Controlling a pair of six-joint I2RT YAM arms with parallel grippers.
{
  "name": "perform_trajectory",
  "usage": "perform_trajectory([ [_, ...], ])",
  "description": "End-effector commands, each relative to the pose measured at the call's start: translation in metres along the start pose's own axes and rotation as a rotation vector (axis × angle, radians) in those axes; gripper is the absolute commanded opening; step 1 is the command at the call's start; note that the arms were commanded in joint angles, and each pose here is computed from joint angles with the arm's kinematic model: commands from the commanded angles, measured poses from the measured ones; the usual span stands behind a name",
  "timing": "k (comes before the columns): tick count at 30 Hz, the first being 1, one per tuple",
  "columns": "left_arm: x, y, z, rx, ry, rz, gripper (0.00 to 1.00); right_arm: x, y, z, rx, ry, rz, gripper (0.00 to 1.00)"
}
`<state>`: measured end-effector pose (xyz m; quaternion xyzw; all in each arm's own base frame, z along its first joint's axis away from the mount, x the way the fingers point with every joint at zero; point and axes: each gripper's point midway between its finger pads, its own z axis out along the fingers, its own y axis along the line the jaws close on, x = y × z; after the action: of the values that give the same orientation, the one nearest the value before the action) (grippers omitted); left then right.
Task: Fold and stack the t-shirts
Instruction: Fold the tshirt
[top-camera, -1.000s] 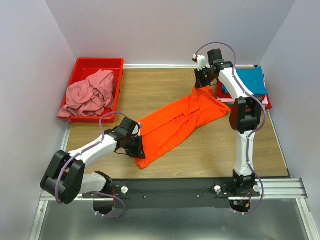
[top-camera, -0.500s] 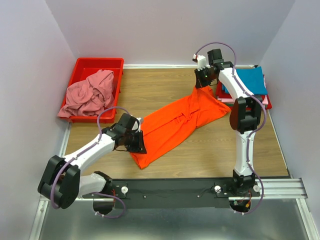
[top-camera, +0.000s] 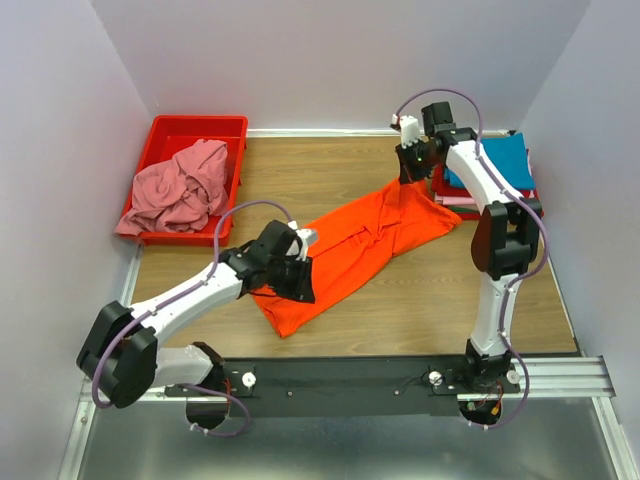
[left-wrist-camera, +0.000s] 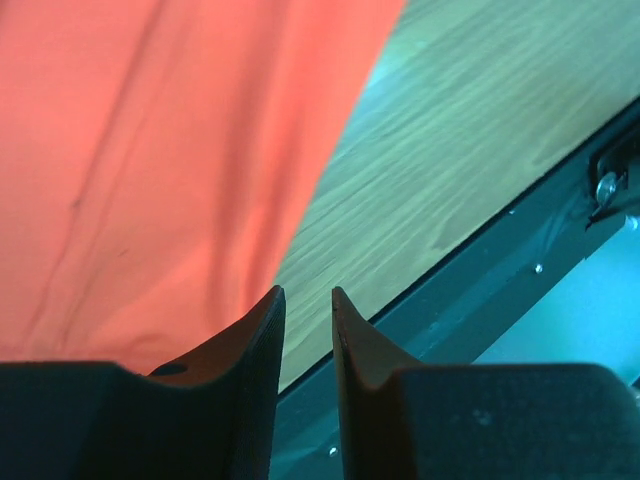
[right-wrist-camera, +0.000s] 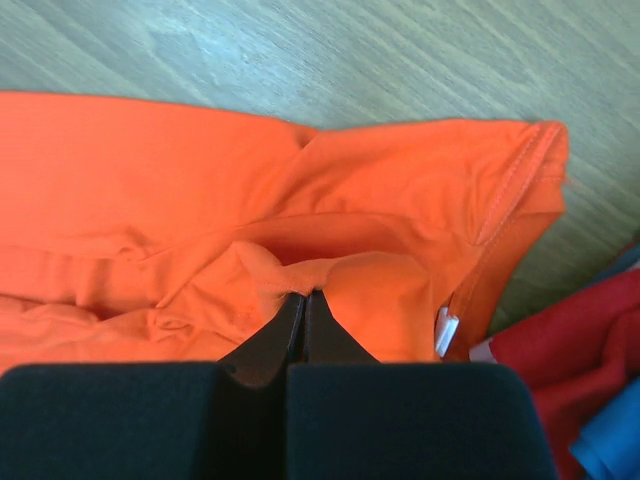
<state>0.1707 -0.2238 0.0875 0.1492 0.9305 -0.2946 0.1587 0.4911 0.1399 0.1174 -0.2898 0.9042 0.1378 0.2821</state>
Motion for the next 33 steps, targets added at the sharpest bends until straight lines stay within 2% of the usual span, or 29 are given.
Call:
perform_trajectory([
  [1,-0.012,-0.012,0.008,-0.009,-0.024,0.091,0.33,-0.014,0.002,-0.018,0.030,-0.048,-0.032,0.00],
  [10,-0.018,-0.015,0.003,-0.026,-0.078,0.102,0.35,-0.015,0.002,-0.014,0.017,-0.050,-0.028,0.00],
  [26,-0.018,-0.013,0.002,-0.035,-0.087,0.109,0.36,-0.003,-0.001,0.000,0.018,-0.015,-0.007,0.01],
  [32,-0.029,-0.032,0.000,0.009,-0.123,0.172,0.39,0.005,-0.004,0.016,0.013,0.016,0.007,0.02],
  [33,-0.028,-0.036,0.003,0.017,-0.120,0.193,0.39,0.006,-0.004,0.017,0.012,0.021,0.007,0.06],
])
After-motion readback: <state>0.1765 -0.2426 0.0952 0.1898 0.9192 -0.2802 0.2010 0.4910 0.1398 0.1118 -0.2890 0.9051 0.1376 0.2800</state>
